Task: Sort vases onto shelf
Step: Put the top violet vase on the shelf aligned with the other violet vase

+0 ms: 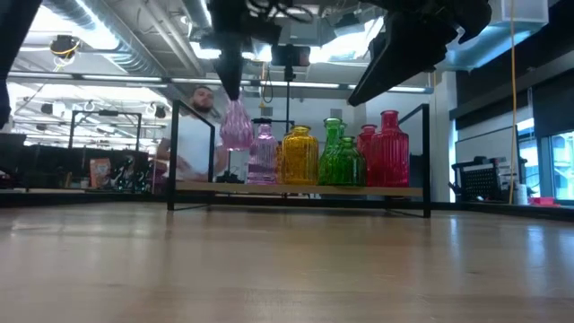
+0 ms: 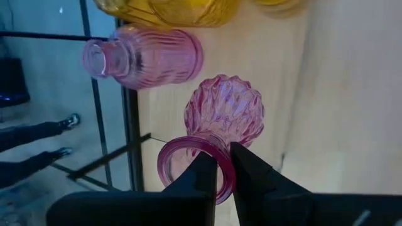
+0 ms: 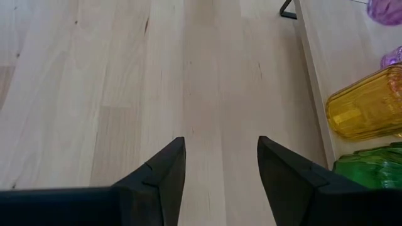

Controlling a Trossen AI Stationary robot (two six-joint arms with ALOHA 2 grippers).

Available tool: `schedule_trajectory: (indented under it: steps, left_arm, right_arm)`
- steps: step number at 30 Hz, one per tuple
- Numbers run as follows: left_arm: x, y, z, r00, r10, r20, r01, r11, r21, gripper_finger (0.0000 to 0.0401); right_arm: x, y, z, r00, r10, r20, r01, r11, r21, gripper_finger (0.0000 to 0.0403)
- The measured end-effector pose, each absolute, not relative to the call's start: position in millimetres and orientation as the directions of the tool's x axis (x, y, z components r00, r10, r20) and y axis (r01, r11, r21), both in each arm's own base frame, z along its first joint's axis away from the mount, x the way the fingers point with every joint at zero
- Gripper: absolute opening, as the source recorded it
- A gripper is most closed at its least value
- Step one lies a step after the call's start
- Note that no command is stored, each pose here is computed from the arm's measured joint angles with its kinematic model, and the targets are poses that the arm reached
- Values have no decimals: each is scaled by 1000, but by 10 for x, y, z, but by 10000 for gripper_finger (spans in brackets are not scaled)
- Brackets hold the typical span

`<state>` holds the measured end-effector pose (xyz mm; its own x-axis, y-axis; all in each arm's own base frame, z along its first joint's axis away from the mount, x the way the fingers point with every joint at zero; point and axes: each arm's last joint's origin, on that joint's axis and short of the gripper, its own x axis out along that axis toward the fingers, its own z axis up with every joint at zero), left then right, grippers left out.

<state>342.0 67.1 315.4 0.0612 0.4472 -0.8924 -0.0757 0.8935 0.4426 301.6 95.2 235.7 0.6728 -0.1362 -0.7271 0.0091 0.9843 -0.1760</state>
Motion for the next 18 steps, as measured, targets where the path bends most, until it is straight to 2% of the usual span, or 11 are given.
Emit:
schedule_trajectory:
  steps: [8, 18]
  left_arm:
    - [3508, 906, 2962, 6, 434, -901, -66, 899, 432, 21]
    - [3594, 1022, 2945, 115, 353, -928, -60, 935, 349, 21]
  right_arm:
    - [3016, 951, 2356, 672, -136, -728, 9, 984, -176, 179]
    - [3014, 951, 2354, 670, -137, -729, 9, 984, -176, 179]
